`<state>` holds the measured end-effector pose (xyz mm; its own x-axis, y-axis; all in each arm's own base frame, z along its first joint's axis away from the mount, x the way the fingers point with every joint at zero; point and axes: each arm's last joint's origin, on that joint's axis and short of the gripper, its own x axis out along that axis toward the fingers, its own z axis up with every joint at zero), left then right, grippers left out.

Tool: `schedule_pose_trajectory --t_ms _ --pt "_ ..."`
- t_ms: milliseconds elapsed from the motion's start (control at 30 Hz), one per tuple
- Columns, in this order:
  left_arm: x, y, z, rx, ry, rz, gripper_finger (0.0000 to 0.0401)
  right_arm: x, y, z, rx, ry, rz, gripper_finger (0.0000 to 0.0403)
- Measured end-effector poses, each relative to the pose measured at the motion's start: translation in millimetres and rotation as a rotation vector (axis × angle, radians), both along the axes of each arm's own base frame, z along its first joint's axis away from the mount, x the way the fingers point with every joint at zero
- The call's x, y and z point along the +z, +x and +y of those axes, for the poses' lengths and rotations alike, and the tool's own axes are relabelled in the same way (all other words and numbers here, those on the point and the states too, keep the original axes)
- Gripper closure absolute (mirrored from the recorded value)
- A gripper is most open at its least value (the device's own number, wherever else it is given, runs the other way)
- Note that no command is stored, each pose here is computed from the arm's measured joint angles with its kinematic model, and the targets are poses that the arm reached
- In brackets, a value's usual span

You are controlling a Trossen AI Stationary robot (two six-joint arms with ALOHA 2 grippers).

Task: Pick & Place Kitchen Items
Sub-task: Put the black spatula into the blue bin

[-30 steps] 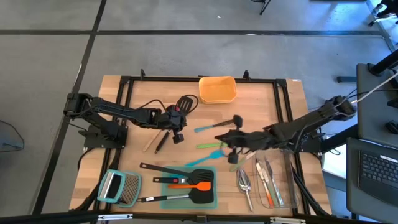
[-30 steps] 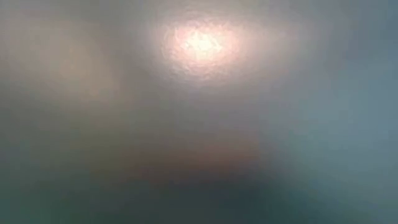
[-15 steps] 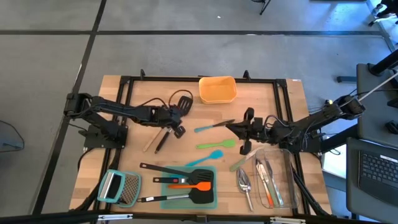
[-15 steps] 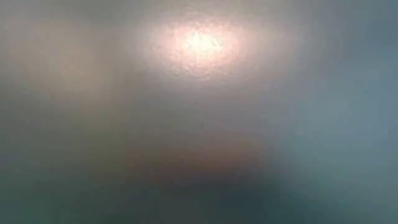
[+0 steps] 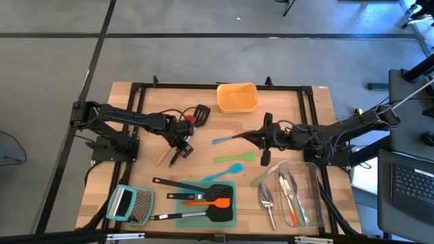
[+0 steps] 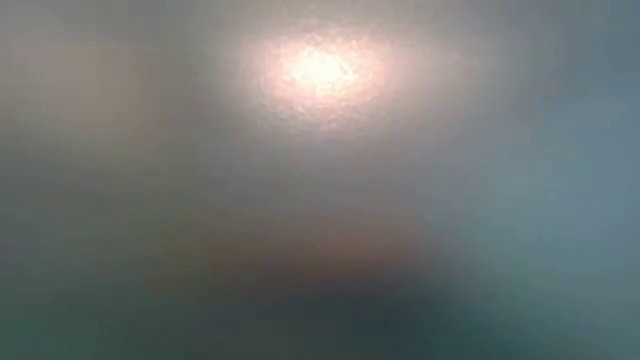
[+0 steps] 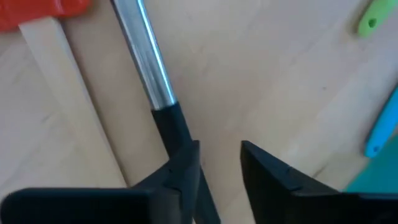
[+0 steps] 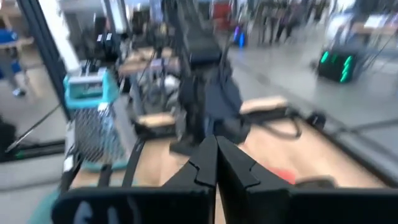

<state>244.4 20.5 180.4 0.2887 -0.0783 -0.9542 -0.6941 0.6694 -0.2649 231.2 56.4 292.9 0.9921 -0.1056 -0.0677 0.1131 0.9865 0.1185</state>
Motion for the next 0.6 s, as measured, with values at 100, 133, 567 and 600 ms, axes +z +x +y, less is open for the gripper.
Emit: schedule_pose_trajectory --t_ms 100,133,567,600 --pt "3 2 -1 0.007 0.02 -0.001 0.0245 4 1 -1 0.049 0.037 0.089 0.0396" --pt "3 1 0 0.012 0.032 0.002 0.0232 4 1 -1 0.054 0.055 0.106 0.0396" --pt "-29 11 -2 -0.047 0.075 0.116 0.0155 2 1 -1 0.048 0.097 0.145 0.0395" --pt "-29 11 -3 -0.051 0.075 0.113 0.0156 1 1 0 0.047 0.098 0.155 0.0395"
